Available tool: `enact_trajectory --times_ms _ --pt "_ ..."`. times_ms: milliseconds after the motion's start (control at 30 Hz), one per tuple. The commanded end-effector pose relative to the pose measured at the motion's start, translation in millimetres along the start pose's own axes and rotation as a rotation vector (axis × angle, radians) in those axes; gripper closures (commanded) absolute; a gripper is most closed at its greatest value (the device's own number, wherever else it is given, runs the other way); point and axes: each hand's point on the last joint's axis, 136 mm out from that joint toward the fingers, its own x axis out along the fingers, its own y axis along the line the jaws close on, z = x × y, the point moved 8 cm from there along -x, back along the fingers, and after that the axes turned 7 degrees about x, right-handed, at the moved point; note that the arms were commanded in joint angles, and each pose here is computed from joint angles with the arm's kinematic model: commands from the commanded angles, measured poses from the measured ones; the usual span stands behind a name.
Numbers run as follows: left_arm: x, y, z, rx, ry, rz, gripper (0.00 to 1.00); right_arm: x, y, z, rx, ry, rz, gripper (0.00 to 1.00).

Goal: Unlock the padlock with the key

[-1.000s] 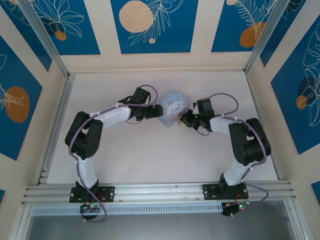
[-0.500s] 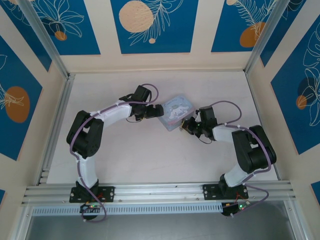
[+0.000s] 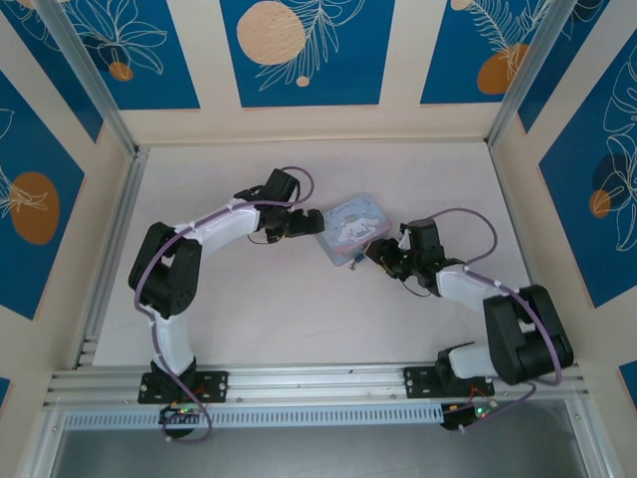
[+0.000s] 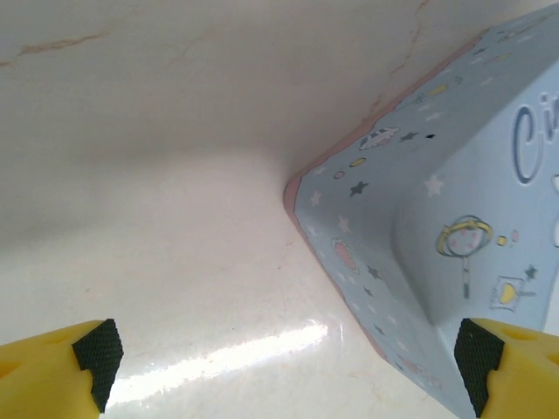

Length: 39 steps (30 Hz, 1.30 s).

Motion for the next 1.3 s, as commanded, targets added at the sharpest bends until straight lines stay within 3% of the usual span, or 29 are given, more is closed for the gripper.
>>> enact_trajectory --times_ms 0,167,367,1267 --pt "-28 -15 6 0.031 -0.050 -0.018 0.01 -17 -6 -1 0.011 -0.072 -0.026 0.54" --pt "-31 -25 2 0.045 -0.061 -0.029 0.00 -25 -17 -7 0.008 -0.137 -0.009 0.53" --pt "-20 -36 0 0.054 -0.045 -0.041 0.00 -11 -31 -16 -0.013 -0.125 0.002 0.54" --pt "9 -36 -10 0.066 0.010 0.006 0.00 45 -14 -20 -0.031 -0.101 -0.017 0.61"
